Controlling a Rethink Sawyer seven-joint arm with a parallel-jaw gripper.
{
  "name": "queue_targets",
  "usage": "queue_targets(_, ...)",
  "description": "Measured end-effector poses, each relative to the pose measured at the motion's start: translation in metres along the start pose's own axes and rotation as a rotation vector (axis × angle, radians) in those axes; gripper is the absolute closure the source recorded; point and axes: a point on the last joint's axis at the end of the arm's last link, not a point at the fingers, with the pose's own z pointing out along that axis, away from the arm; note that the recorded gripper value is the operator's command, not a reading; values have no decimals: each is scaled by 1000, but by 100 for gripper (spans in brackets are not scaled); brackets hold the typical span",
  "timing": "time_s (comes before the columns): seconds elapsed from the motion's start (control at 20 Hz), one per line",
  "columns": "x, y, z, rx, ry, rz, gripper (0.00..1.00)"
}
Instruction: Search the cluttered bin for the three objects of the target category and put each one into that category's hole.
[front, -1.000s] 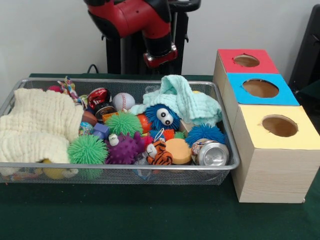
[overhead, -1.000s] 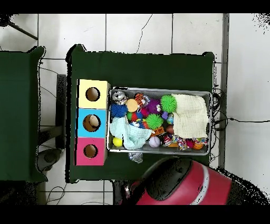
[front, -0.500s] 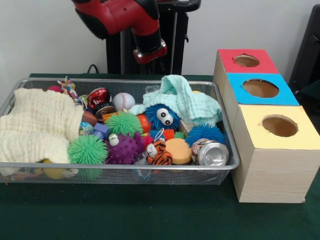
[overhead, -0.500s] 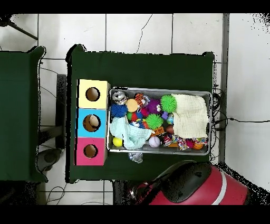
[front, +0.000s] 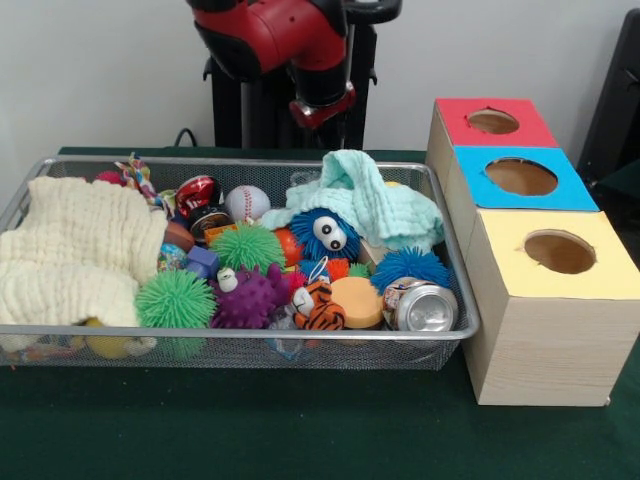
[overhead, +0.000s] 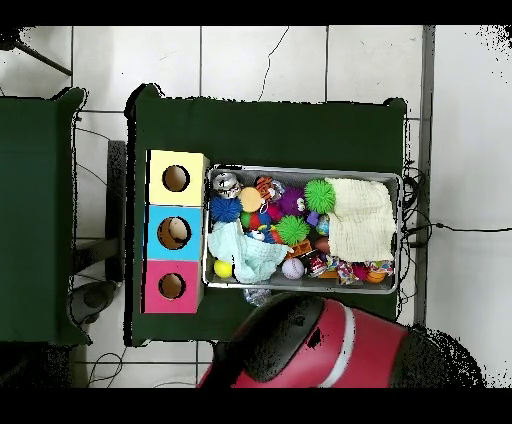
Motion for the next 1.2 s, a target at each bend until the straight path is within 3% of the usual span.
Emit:
queue_targets(0.35, -26, 21, 0, 22, -24, -37, 0)
queue_targets(0.6, -42, 24, -7, 38, -66, -3, 0)
queue_targets(0.85, -38, 25, -13, 85, -77, 34, 0)
queue_targets(1.05, -34, 42, -22, 141, -171, 71, 0)
queue_targets(1.1, -36, 51, -29, 162, -271, 83, 0)
queue_targets(1.2, -42, 53, -36, 180, -380, 94, 0)
